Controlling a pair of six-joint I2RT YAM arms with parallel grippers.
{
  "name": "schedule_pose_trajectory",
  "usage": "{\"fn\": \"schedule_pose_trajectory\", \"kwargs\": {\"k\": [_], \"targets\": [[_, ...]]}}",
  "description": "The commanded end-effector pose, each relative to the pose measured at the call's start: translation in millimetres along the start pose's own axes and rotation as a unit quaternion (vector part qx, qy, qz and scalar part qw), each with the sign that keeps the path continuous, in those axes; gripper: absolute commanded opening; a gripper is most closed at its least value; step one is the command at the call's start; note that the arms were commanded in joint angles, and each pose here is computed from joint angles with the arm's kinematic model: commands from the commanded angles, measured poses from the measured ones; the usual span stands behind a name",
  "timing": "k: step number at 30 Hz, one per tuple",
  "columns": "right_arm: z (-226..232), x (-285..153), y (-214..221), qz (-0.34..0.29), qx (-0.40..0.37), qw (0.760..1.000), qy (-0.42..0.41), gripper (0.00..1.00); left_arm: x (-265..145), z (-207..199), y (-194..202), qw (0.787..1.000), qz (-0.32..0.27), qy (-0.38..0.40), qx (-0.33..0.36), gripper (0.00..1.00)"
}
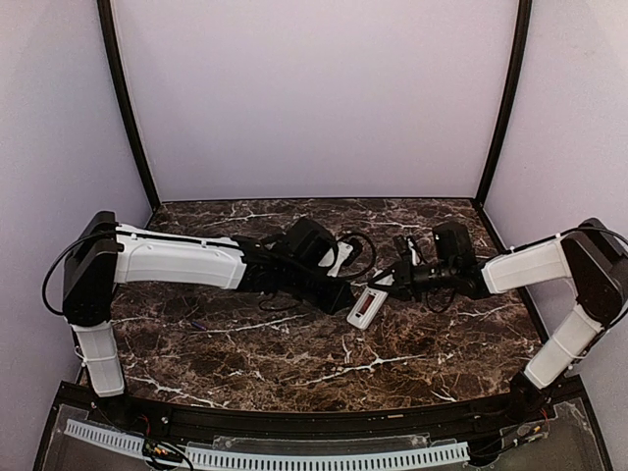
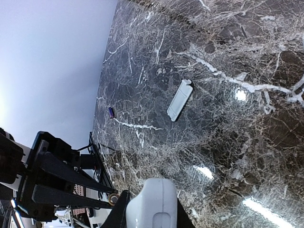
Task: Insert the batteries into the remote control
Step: Load the battery into the battery compartment.
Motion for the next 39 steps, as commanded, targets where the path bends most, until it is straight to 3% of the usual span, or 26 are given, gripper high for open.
{"fn": "schedule_pose_trajectory", "kwargs": {"k": [1, 16, 39], "targets": [[-0.3, 8.0, 1.8, -0.008, 0.006, 1.000, 0.001, 0.00, 0.9, -2.7, -1.0, 0.999, 0.030, -0.006, -0.018, 0.00], [-6.9, 18.1, 9.5, -0.002, 0.045, 0.999, -0.003, 0.00, 17.5, 0.3, 9.3, 0.997, 0.070, -0.009, -0.037, 0.00], [-12.0, 24.1, 11.9, -0.004, 0.059, 0.998, -0.021, 0.00, 16.0, -7.4, 6.6, 0.997, 0.071, 0.007, -0.038, 0.00]]}}
Point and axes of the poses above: each gripper's point midway between its finger pads, its own x axis out along the fingers, its own z axis along the line the jaws close on, y = z × x, the point moved 8 cm from there along -x, back along the fingers, and after that the axes turned 10 degrees about x, right-handed, at the moved point
